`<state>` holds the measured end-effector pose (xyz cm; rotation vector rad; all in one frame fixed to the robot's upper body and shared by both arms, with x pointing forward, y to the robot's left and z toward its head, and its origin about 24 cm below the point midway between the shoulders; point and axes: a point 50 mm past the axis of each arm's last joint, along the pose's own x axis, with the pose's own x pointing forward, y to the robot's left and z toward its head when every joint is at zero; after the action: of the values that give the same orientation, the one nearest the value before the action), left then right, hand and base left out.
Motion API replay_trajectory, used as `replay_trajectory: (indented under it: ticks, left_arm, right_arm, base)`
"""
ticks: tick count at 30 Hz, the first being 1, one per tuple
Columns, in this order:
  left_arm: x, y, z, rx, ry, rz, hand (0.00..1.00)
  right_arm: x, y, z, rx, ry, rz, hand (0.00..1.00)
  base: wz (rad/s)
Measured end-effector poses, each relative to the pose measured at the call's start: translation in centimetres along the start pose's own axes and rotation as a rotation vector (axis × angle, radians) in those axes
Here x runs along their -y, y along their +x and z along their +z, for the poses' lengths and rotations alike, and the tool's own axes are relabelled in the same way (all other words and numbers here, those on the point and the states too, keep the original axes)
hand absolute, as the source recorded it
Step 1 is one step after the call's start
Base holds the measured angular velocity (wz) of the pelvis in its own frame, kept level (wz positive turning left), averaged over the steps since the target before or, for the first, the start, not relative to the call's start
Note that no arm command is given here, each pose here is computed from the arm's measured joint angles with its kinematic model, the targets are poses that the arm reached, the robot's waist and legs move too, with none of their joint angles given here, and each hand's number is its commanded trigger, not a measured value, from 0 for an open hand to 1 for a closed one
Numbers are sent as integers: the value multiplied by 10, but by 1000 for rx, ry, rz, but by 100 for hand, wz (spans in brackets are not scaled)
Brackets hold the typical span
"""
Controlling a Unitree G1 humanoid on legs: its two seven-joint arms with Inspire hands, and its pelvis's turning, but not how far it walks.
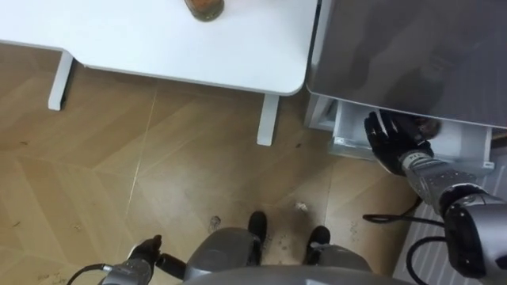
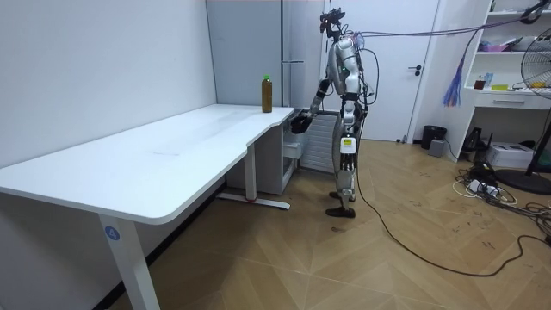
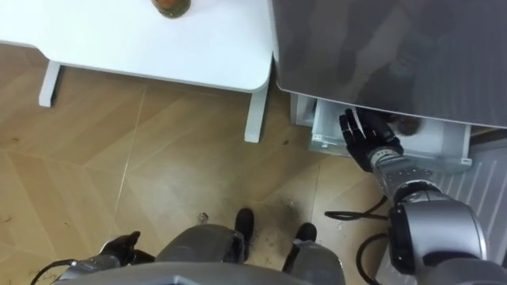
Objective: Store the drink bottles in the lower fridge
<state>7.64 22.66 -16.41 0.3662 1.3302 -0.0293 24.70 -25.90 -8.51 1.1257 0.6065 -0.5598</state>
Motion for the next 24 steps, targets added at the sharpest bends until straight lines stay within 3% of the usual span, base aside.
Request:
replay_trajectory:
  ticks: [24]
  left_arm:
    - [1, 0, -1, -4, 40, -5, 0]
  right_arm:
    - [6, -1, -2, -12, -27, -21, 0]
  base:
    - [3]
